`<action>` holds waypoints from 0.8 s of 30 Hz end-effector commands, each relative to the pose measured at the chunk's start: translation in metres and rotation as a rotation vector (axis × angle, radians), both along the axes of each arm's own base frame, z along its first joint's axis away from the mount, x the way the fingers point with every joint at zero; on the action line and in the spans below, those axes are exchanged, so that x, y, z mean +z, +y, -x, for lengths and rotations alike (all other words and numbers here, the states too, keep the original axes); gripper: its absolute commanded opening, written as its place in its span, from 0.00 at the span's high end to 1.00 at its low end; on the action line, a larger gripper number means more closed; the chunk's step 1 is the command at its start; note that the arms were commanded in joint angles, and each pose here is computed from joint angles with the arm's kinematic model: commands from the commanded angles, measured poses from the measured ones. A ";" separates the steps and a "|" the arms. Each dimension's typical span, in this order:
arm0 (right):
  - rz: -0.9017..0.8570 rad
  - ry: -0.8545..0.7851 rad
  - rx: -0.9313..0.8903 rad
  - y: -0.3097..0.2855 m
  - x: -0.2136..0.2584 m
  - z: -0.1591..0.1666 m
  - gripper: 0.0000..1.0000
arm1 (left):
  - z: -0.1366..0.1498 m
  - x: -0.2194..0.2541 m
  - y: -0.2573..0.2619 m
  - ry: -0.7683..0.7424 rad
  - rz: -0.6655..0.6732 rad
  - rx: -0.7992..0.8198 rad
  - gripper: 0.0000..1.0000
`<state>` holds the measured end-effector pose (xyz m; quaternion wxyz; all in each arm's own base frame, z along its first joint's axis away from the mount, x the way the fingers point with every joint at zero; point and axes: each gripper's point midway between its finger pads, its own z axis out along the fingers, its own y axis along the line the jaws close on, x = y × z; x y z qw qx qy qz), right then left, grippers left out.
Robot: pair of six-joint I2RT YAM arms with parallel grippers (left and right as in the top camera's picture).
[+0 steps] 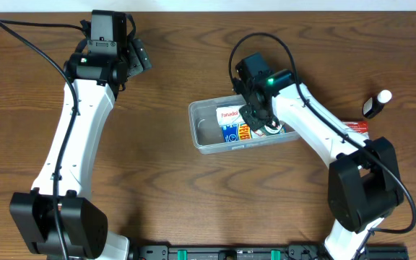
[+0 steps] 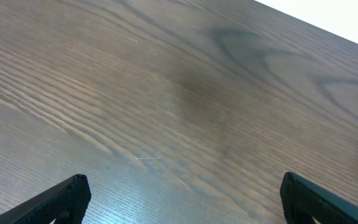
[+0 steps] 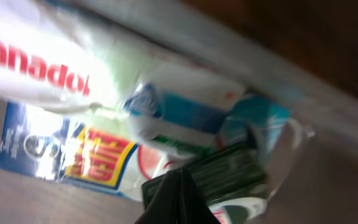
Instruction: Pack container
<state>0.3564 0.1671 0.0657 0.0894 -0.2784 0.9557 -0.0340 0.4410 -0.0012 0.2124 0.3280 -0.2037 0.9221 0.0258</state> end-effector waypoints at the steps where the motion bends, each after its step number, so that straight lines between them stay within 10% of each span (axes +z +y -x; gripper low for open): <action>1: 0.022 0.088 0.069 -0.006 -0.011 0.019 0.99 | -0.001 0.006 0.002 -0.009 -0.019 -0.006 0.02; 24: 0.051 -0.134 -0.309 -0.023 0.011 -0.027 0.99 | -0.001 0.006 0.002 -0.009 -0.019 -0.006 0.02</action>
